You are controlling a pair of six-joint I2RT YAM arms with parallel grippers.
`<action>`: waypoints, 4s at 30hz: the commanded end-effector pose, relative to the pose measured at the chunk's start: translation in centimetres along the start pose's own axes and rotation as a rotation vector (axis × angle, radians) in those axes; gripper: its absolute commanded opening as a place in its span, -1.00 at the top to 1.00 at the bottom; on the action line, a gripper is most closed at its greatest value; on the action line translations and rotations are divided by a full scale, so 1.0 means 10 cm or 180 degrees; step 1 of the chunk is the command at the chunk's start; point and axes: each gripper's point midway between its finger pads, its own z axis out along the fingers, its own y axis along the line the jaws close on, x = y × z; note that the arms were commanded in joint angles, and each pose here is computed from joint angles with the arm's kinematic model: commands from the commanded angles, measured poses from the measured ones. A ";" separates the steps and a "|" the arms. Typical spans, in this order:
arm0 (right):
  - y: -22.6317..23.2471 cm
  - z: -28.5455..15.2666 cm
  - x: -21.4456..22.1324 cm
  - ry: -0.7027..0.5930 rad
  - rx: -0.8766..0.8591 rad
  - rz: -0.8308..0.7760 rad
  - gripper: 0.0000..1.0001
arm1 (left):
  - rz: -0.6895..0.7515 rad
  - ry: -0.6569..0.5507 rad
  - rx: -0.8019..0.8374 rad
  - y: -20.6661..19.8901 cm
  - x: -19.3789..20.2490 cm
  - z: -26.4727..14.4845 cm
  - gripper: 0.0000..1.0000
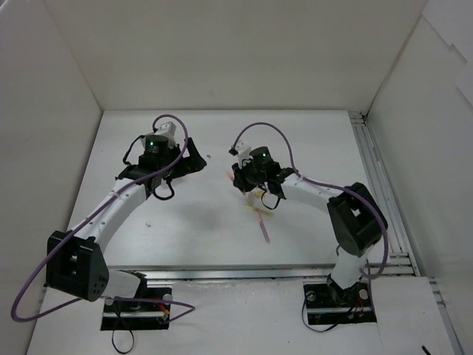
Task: Sort the stationery into containers
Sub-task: Place the pen in the storage box.
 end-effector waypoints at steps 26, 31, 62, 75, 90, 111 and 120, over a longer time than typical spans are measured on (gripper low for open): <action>0.53 -1.01 -1.20 -0.1796 -0.0430 -0.0239 1.00 | 0.0243 -0.0197 0.1362 -1.35 -0.07 0.17 0.05; 0.51 -1.03 -1.25 -0.1840 -0.0373 -0.0216 1.00 | 0.0237 -0.0189 0.1337 -1.35 -0.03 0.18 0.38; 0.29 -1.24 -1.00 -0.1496 0.0219 0.0034 -0.96 | 0.0473 -0.1321 -0.0332 0.52 -1.26 -0.30 1.00; -0.72 -1.57 -0.60 -0.1382 0.1554 0.0847 -0.96 | 0.0455 -0.1577 -0.0564 1.17 -2.01 -0.14 1.00; -1.02 -1.74 -0.41 -0.1173 0.2013 0.0818 -0.96 | 0.0715 -0.2047 -0.0915 1.23 -2.33 0.09 1.00; -1.10 -1.73 -0.29 -0.1068 0.2123 0.0774 -0.96 | 0.0628 -0.2133 -0.0780 1.30 -2.30 0.55 1.00; -1.10 -1.67 -0.28 -0.1018 0.2088 0.0758 -0.96 | 0.0576 -0.2069 -0.0723 1.30 -2.11 0.68 0.96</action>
